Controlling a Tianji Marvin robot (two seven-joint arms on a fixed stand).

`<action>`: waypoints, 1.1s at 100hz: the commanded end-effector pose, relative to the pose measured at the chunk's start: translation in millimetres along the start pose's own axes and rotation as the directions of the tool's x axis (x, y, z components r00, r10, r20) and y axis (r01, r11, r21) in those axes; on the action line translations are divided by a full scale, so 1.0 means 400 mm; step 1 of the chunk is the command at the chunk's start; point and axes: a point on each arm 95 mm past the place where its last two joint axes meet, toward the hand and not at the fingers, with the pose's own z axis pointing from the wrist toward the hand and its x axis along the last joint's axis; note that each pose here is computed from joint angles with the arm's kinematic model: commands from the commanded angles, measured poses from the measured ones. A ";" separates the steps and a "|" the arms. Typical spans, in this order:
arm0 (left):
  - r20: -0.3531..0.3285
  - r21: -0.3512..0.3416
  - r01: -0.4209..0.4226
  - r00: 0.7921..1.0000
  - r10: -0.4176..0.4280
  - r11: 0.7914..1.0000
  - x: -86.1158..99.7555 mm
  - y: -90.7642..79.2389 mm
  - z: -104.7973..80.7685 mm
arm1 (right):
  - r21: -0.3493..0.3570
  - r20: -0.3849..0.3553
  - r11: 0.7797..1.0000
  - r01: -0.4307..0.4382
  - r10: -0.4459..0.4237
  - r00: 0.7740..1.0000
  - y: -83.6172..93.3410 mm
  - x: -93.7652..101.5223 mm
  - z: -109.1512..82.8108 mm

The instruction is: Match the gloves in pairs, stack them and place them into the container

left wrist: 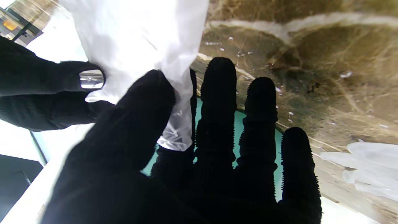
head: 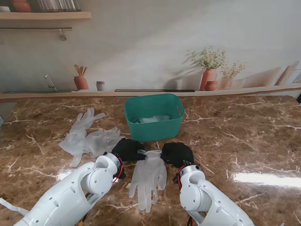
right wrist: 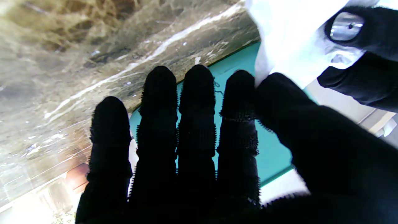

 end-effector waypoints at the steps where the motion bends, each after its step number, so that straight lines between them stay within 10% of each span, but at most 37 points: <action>1: 0.014 -0.001 -0.008 1.000 0.008 1.000 0.007 0.005 0.005 | 0.016 0.021 1.000 0.015 -0.015 1.000 -0.010 -0.005 0.005; 68: -0.002 0.048 -0.059 0.998 0.059 0.997 -0.032 -0.089 -0.086 | -0.096 0.036 0.990 0.104 -0.101 0.994 0.074 -0.052 -0.030; 110: 0.030 -0.110 -0.274 0.960 0.279 0.955 -0.175 -0.242 -0.167 | -0.137 0.087 0.984 0.110 -0.099 0.991 0.113 -0.062 -0.043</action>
